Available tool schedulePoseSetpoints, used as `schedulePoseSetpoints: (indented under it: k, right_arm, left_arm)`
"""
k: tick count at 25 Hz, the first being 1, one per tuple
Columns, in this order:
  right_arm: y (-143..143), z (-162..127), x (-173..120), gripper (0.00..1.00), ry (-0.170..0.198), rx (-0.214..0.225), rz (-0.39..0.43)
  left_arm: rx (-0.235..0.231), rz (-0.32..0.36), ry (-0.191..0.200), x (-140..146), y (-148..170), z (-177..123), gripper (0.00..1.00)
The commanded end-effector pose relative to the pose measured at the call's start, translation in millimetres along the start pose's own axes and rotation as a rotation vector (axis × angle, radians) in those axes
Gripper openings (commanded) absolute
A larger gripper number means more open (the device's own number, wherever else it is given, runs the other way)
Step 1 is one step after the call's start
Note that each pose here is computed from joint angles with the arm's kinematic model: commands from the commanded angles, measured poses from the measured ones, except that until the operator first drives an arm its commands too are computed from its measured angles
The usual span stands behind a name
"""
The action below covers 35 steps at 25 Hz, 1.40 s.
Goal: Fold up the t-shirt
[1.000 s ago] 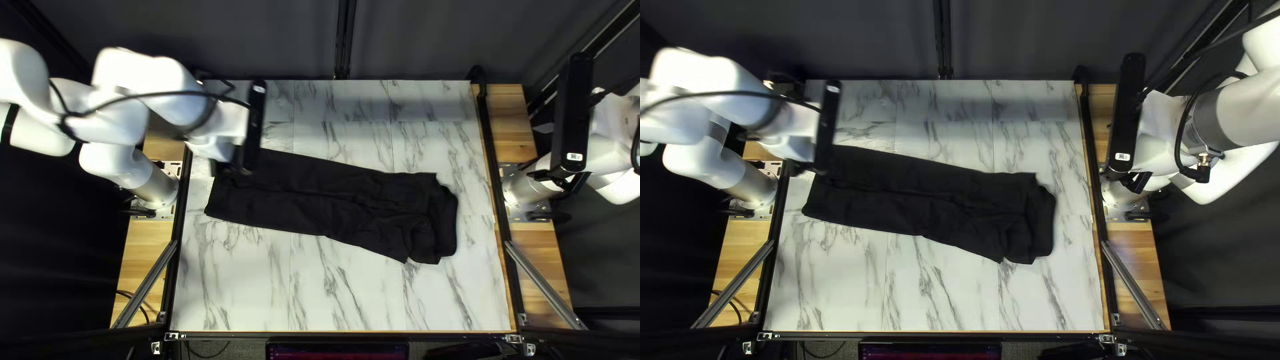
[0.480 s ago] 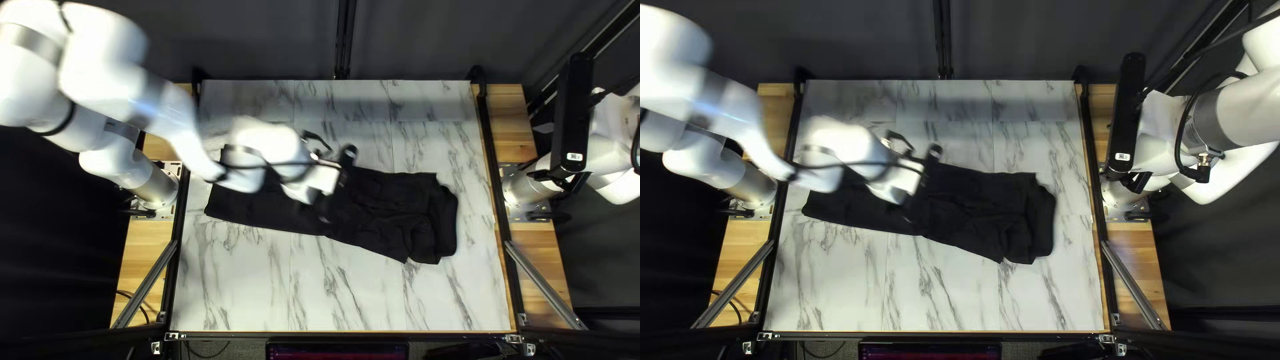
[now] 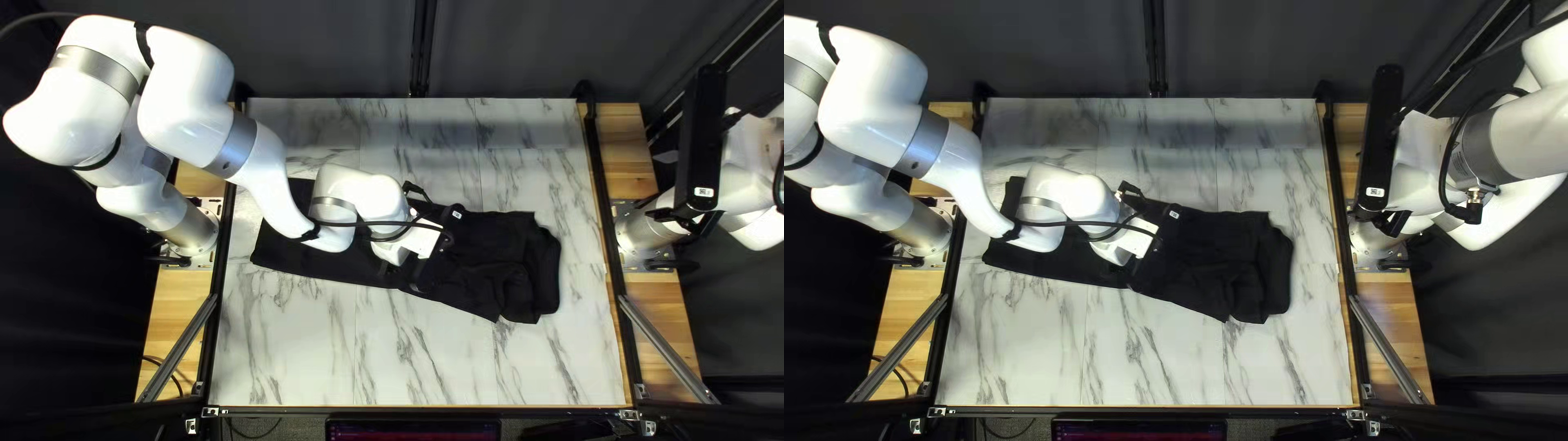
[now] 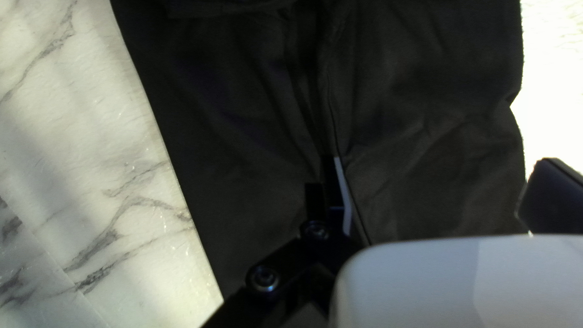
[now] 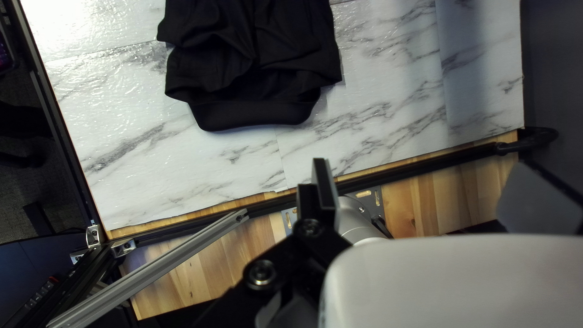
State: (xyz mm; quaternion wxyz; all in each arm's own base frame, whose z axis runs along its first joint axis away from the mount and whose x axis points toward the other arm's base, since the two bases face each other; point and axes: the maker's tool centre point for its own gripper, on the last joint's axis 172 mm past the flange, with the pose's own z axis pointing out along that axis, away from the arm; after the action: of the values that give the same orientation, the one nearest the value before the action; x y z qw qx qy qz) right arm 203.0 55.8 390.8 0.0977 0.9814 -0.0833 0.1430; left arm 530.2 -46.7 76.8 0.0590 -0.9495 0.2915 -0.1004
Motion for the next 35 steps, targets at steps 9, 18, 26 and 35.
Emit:
schedulePoseSetpoints:
  k: [9,18,26,35]
  right_arm:
    - [0.0,0.0,0.0,1.0,0.0,0.0,0.0]
    - [0.0,0.0,0.0,1.0,0.0,0.0,0.0]
    - [0.0,0.0,0.0,1.0,0.0,0.0,0.0]
    - [0.0,0.0,0.0,1.0,0.0,0.0,0.0]
  left_arm:
    - [0.032,0.035,0.001,4.0,-2.0,2.3,1.0]
    - [0.23,0.071,-0.048,44.1,-8.0,15.7,1.0]
    - [0.265,0.113,-0.072,63.2,-30.1,24.8,1.0]
    - [0.266,0.1,-0.079,53.4,-33.1,26.7,1.0]
